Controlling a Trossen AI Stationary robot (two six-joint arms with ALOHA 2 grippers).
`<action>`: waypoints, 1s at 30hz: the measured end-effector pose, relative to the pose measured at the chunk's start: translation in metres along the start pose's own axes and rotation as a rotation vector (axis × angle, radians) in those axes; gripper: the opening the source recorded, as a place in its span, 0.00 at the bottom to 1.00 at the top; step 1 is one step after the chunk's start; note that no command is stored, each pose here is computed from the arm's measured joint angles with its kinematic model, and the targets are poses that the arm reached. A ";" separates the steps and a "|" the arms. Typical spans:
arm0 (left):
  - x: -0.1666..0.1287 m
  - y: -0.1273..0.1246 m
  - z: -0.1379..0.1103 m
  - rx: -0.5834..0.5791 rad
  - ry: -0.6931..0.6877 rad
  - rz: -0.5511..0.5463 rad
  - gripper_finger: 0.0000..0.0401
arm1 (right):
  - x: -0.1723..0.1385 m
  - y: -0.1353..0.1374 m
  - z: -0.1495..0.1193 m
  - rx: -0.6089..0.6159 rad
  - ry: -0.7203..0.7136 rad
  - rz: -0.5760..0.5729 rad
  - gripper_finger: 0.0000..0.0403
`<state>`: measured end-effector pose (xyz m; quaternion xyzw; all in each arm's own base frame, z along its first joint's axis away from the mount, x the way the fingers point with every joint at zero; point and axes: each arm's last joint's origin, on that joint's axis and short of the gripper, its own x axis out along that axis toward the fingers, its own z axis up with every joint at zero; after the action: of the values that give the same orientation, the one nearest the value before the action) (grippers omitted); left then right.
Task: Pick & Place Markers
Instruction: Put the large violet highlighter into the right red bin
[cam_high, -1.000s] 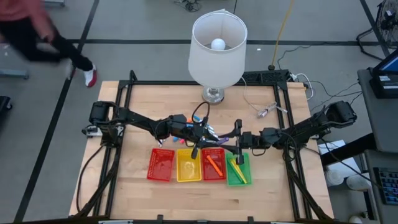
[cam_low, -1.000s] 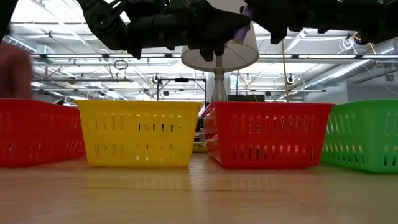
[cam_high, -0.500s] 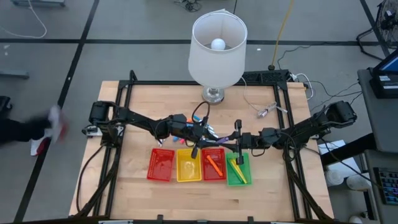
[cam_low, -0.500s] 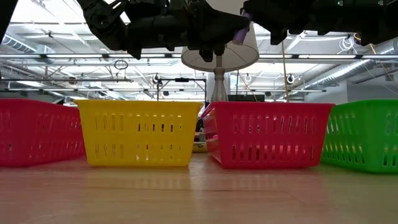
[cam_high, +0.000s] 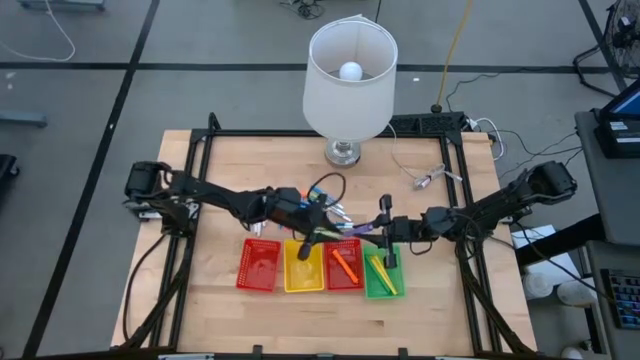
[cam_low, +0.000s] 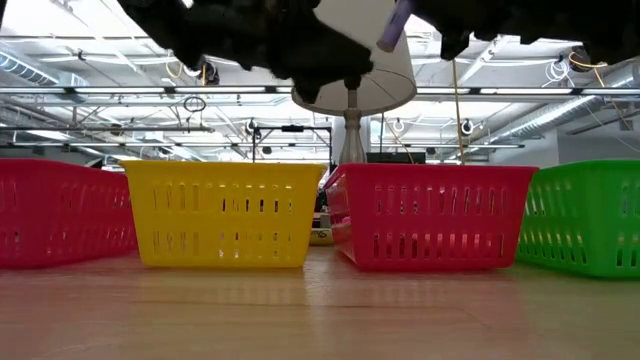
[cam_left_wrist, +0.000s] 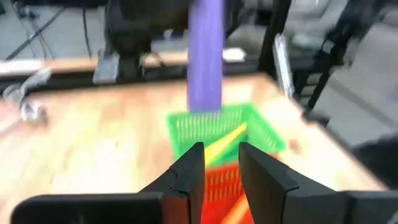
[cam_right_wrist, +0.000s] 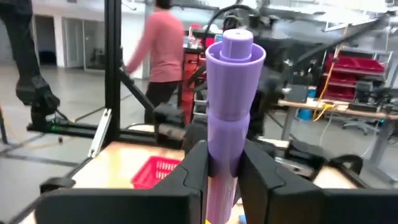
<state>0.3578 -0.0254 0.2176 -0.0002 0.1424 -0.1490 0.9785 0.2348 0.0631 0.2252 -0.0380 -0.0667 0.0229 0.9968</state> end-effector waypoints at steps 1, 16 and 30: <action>-0.002 -0.001 0.000 0.007 0.023 0.024 0.25 | 0.000 0.000 0.000 0.022 -0.001 0.005 0.11; -0.054 0.003 -0.001 -0.022 0.386 0.523 0.23 | 0.048 0.045 0.013 0.279 0.526 -0.041 0.11; -0.058 0.003 -0.007 -0.030 0.468 0.575 0.23 | 0.061 0.042 -0.026 0.461 0.783 -0.082 0.11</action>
<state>0.3038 -0.0056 0.2265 0.0594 0.3589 0.1384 0.9211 0.2974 0.1061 0.2038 0.1817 0.3208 -0.0183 0.9294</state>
